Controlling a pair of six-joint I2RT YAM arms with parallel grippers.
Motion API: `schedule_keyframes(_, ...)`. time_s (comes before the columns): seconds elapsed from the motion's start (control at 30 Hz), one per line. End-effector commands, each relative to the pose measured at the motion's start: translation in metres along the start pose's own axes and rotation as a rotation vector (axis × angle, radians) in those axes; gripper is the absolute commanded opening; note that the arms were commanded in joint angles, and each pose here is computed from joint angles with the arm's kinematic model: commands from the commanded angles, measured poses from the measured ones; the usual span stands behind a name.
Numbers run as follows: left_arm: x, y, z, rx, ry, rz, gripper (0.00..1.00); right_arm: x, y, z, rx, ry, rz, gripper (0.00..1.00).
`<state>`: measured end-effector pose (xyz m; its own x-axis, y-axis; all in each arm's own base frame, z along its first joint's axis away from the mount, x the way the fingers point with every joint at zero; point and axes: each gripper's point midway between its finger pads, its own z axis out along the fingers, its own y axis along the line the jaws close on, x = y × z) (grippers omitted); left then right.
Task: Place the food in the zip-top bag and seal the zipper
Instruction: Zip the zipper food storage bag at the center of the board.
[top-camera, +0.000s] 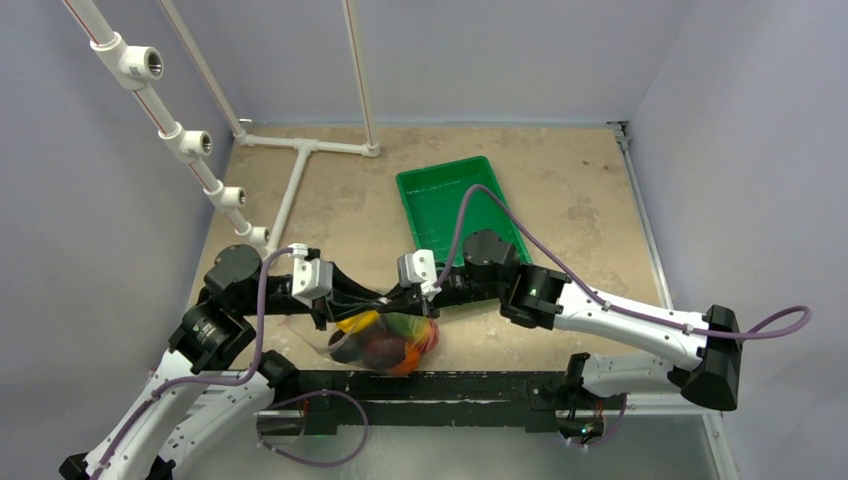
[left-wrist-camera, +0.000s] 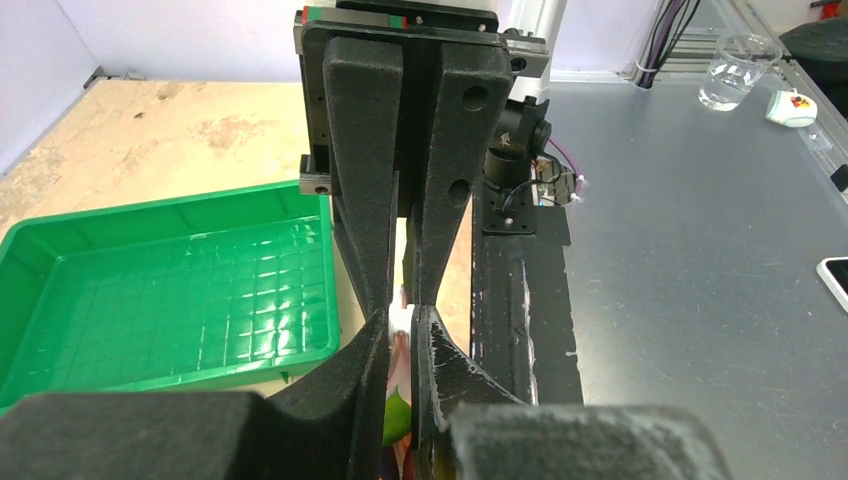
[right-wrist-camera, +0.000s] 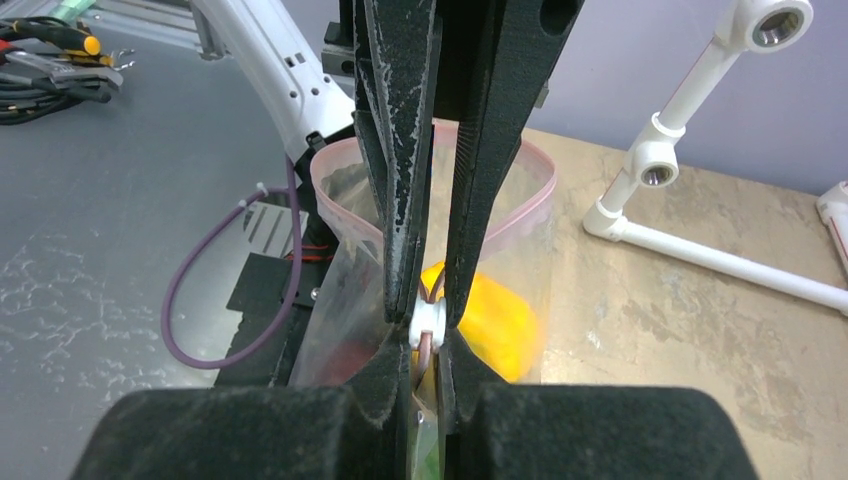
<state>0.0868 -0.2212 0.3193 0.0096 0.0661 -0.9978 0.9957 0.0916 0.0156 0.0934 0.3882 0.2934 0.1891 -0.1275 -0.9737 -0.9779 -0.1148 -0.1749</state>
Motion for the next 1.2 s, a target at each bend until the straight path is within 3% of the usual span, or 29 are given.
schedule_keyframes(0.0,0.002,0.000,0.001,0.012,0.001,0.005,0.00,-0.031,-0.005,-0.008,0.042,-0.100,-0.044,0.10)
schedule_keyframes(0.23,-0.003,0.000,-0.001,-0.003,-0.010,0.018,0.00,-0.024,-0.003,-0.012,0.059,-0.111,-0.045,0.28)
schedule_keyframes(0.53,-0.006,-0.001,-0.002,-0.001,-0.016,0.024,0.00,-0.016,0.002,-0.009,0.039,-0.117,-0.029,0.30)
schedule_keyframes(0.8,-0.008,-0.003,-0.002,0.003,-0.022,0.027,0.00,-0.009,0.002,-0.003,0.028,-0.110,-0.017,0.24)
schedule_keyframes(1.0,-0.006,-0.004,-0.002,0.014,-0.017,0.016,0.00,-0.013,0.001,-0.002,0.027,-0.120,-0.019,0.00)
schedule_keyframes(1.17,-0.001,-0.003,-0.001,0.010,-0.006,-0.009,0.03,-0.016,0.000,-0.003,0.038,-0.134,-0.018,0.00)
